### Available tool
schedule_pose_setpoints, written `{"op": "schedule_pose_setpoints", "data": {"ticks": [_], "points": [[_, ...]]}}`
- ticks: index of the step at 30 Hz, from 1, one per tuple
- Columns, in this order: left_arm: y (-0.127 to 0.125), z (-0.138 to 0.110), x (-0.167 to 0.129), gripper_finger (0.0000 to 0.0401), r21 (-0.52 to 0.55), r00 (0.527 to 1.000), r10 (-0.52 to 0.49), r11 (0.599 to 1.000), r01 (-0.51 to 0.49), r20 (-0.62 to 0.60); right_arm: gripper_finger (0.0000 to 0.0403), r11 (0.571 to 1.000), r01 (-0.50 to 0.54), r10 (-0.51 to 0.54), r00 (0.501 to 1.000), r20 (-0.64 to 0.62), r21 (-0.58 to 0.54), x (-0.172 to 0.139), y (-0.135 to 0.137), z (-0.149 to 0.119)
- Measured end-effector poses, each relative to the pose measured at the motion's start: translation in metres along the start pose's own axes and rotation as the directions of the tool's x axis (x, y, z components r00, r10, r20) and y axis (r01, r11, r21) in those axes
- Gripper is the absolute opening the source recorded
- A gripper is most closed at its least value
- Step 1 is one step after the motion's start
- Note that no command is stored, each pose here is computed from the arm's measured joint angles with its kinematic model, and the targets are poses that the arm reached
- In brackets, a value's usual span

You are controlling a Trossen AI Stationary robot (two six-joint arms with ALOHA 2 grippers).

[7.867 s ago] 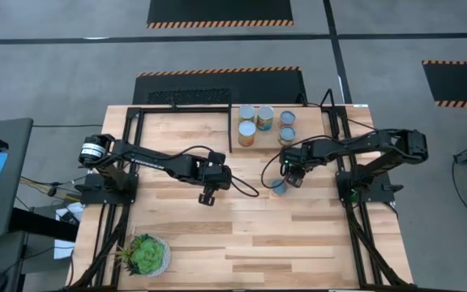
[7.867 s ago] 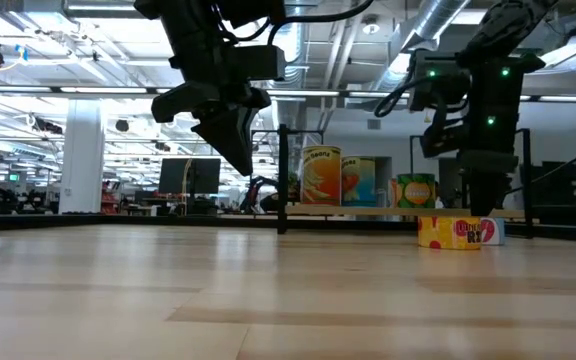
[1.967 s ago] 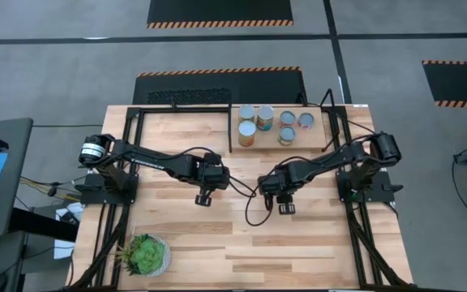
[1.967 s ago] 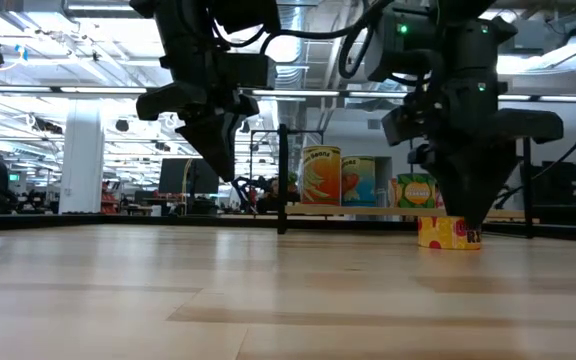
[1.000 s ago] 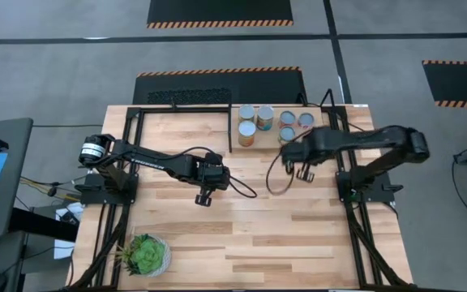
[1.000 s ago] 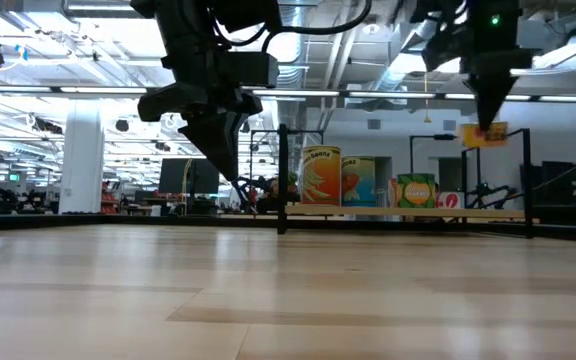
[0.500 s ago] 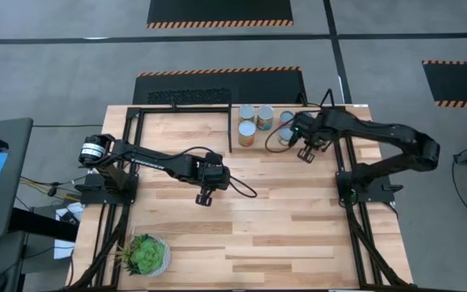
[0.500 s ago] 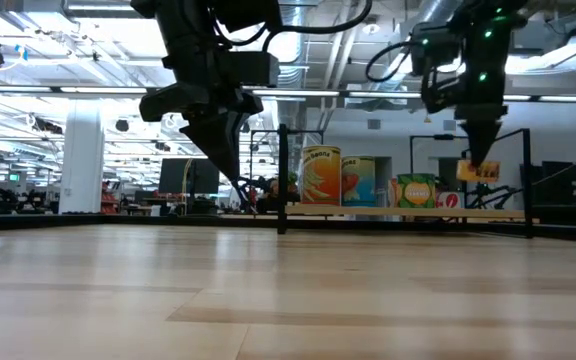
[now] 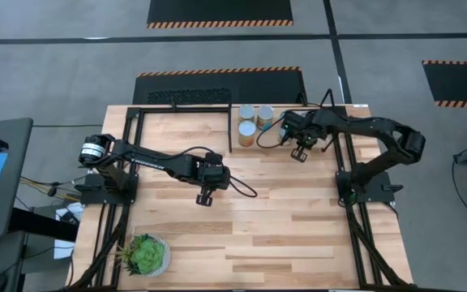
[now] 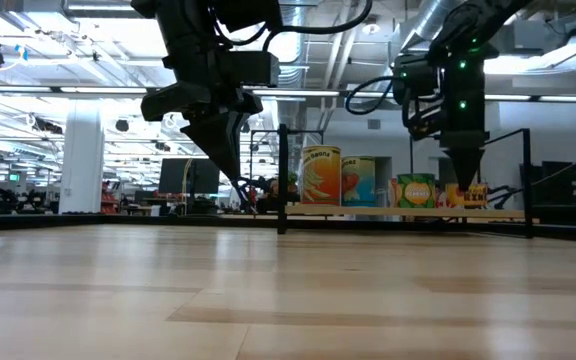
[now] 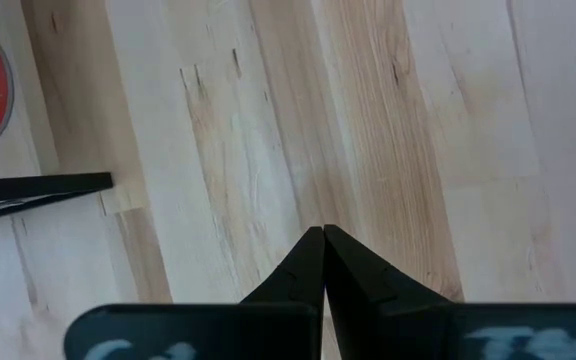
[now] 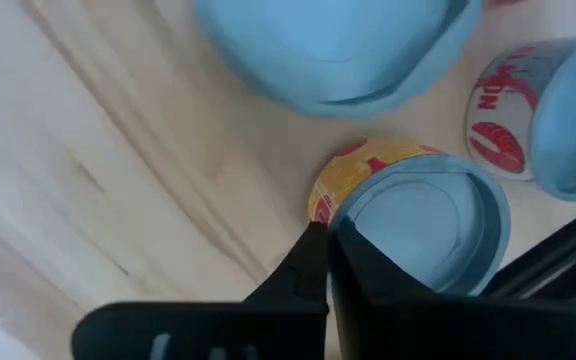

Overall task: Pick and place cans onto a shelf
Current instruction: Put the canned pineapple rings on the shelf

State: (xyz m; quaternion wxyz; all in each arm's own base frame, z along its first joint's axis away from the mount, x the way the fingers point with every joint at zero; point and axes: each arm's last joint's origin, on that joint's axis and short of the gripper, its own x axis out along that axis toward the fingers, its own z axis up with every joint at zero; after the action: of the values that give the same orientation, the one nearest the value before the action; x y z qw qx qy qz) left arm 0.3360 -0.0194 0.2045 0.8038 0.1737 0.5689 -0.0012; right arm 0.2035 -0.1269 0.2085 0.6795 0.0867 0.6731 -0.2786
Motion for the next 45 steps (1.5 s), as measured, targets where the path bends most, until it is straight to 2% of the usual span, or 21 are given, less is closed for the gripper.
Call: {"op": "schedule_pose_setpoints", "data": {"ticks": [20, 45], "points": [[0.0, 0.0, 0.0, 0.0, 0.0, 1.0, 0.0, 1.0, 0.0, 0.0, 0.006, 0.999, 0.004, -0.005, 1.0, 0.02, 0.044, 0.0021, -0.0094, 0.0025], [-0.0001, 0.0, 0.0, 0.0, -0.004, 1.0, 0.0, 1.0, 0.0, 0.0, 0.0062, 1.0, 0.006, -0.006, 0.999, 0.032, -0.001, 0.0019, -0.0095, 0.0037]]}}
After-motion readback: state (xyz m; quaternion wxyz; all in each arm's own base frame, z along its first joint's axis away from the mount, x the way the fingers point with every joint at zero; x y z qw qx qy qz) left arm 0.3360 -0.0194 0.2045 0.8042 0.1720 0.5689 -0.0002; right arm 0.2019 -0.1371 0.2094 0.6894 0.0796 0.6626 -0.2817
